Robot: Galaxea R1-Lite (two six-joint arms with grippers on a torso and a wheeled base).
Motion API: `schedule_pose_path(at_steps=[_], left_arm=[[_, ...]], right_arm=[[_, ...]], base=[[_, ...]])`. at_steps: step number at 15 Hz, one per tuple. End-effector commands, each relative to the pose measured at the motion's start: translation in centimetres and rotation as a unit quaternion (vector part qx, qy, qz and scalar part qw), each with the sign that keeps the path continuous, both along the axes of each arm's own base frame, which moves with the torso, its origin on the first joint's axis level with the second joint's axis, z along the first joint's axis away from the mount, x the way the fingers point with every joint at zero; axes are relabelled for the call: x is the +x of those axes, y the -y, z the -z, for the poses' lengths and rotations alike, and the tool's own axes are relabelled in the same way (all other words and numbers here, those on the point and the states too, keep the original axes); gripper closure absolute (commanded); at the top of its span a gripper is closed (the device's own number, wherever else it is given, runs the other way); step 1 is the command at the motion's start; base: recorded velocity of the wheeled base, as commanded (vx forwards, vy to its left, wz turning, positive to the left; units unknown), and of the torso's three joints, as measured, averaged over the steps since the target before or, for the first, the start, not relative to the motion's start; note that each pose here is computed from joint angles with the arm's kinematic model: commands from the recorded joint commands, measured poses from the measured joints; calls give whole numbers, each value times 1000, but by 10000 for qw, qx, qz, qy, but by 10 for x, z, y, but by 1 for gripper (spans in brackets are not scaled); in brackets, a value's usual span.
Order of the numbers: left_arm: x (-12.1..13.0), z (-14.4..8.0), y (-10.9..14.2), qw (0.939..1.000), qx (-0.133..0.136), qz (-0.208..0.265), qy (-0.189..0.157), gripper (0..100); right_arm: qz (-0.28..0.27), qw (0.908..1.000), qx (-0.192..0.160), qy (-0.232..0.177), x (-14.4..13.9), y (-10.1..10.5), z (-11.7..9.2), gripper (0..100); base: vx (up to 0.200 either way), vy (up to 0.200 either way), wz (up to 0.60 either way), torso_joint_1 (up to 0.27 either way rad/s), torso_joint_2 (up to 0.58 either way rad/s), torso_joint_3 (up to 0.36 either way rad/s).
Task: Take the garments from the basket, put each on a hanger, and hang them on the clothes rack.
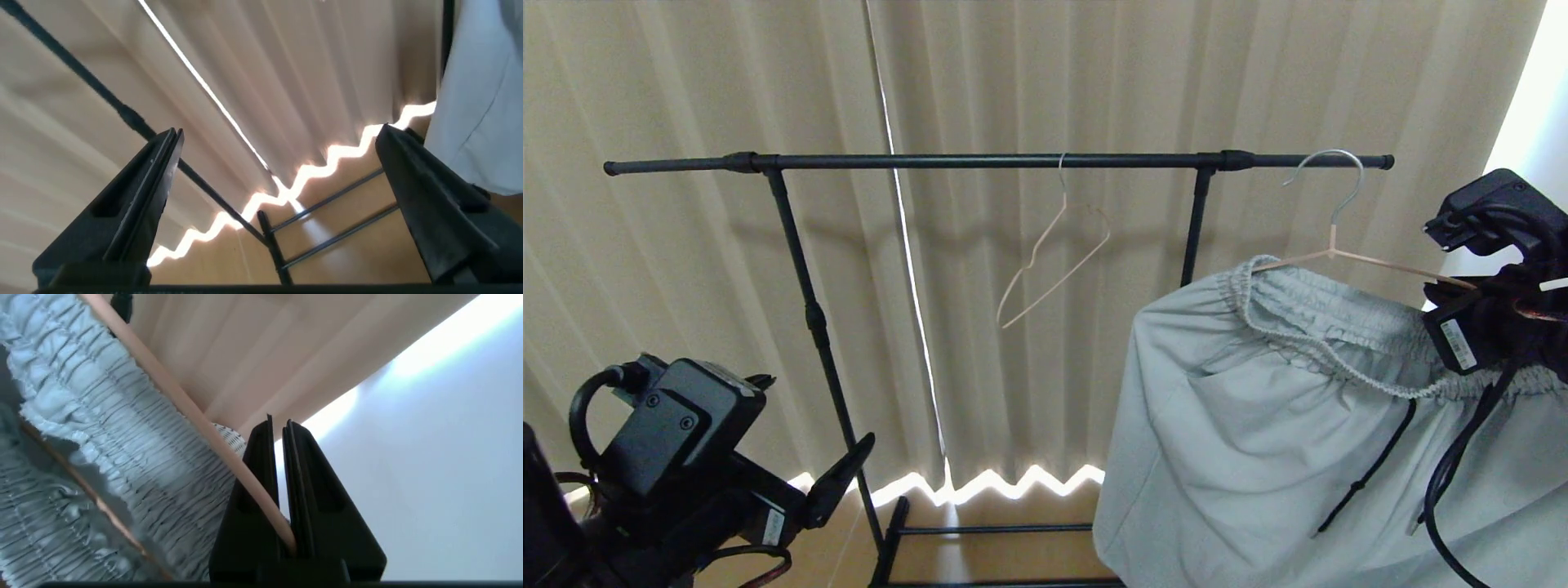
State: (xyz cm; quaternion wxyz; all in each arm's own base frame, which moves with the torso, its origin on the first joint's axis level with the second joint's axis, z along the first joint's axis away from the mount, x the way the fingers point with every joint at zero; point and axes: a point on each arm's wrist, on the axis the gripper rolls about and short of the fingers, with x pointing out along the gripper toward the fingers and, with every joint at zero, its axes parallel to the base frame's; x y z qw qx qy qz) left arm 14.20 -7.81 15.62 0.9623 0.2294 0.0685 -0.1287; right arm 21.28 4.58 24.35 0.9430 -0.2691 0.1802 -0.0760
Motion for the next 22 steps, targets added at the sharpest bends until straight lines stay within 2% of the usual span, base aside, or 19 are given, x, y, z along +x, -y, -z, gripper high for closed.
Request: schedule_pose_path(at_steps=[1,5,18,22], left_arm=[[2,-3,-4,9999,-30,-136,60,0],[3,-8,-8,9995,-90,-259,167,0],[4,-7,-9,9994,-97,-292,151,0],[6,-5,-10,9993,-52,-366,100,0]], right_arm=[[0,10000,-6,-50,-1,1,3,100],[-3,10000,26,-55,0,0,4,100],[-140,9998,12,-132,1,-6,8,100],[-294,9994,9,-192,2,-14,11,100]], base=[[0,0,0,0,0,0],[0,150,0,1,1,3],[0,200,0,4,2,4],[0,0,0,0,0,0]])
